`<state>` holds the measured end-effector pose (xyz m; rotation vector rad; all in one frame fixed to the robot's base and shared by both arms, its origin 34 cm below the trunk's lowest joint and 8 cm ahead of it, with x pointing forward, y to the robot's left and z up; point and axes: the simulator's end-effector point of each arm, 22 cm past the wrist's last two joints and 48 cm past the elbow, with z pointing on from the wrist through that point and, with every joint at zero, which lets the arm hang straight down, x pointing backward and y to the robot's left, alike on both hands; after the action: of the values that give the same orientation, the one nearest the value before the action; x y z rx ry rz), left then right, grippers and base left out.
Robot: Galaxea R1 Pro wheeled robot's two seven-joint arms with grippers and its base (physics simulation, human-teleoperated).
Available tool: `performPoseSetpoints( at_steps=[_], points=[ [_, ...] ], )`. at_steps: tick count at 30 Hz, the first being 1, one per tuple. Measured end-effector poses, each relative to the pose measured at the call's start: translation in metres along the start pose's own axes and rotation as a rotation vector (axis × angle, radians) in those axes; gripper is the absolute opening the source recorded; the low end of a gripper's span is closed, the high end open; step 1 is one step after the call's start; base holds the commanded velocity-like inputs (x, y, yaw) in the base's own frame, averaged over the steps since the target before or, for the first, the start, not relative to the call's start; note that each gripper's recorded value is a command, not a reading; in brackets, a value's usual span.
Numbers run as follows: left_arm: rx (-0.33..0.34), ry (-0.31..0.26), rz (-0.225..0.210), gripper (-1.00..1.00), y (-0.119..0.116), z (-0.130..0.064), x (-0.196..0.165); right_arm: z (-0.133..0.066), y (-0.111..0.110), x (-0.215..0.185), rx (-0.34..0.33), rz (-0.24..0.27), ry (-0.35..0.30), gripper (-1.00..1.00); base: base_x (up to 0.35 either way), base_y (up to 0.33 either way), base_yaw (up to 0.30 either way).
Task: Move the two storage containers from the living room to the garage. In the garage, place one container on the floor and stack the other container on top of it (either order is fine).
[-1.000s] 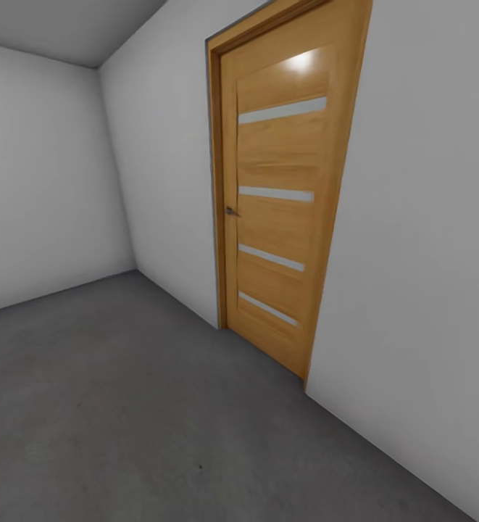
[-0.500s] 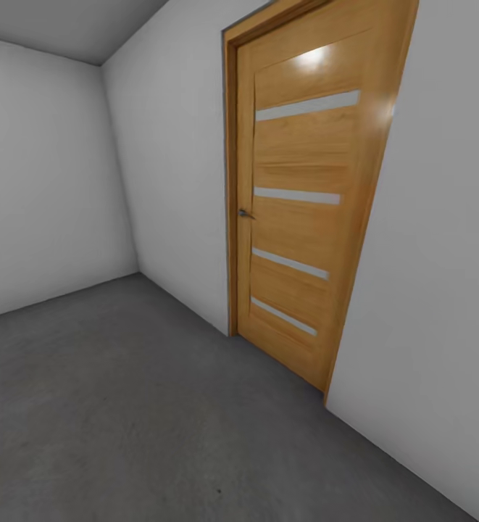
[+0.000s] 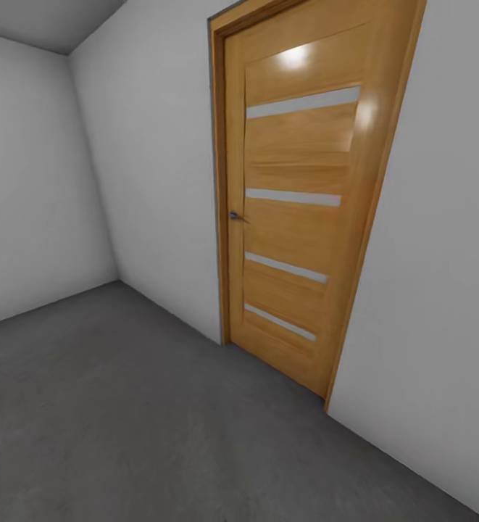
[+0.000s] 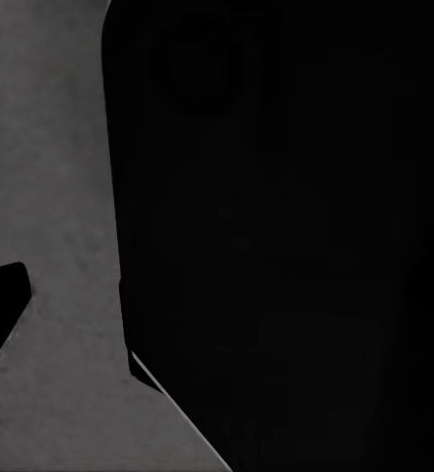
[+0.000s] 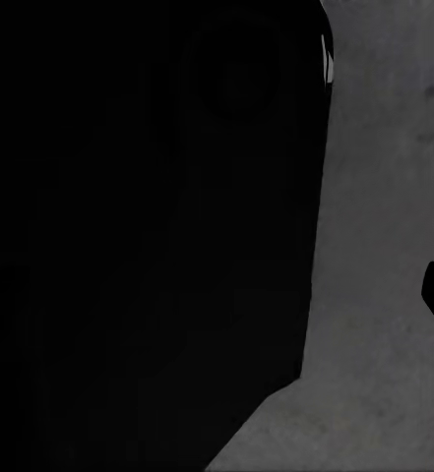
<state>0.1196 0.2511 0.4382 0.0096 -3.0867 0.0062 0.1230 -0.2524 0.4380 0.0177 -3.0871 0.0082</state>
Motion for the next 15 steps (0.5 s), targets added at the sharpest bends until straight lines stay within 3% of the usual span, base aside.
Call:
performPoseSetpoints(
  at_steps=[15],
  points=[
    [0.000,0.000,0.000,1.00,0.0000,0.0000,0.0000,0.0000,0.0000,0.0000,0.000,0.000,0.000,1.00,0.252,0.272,-0.282]
  ],
)
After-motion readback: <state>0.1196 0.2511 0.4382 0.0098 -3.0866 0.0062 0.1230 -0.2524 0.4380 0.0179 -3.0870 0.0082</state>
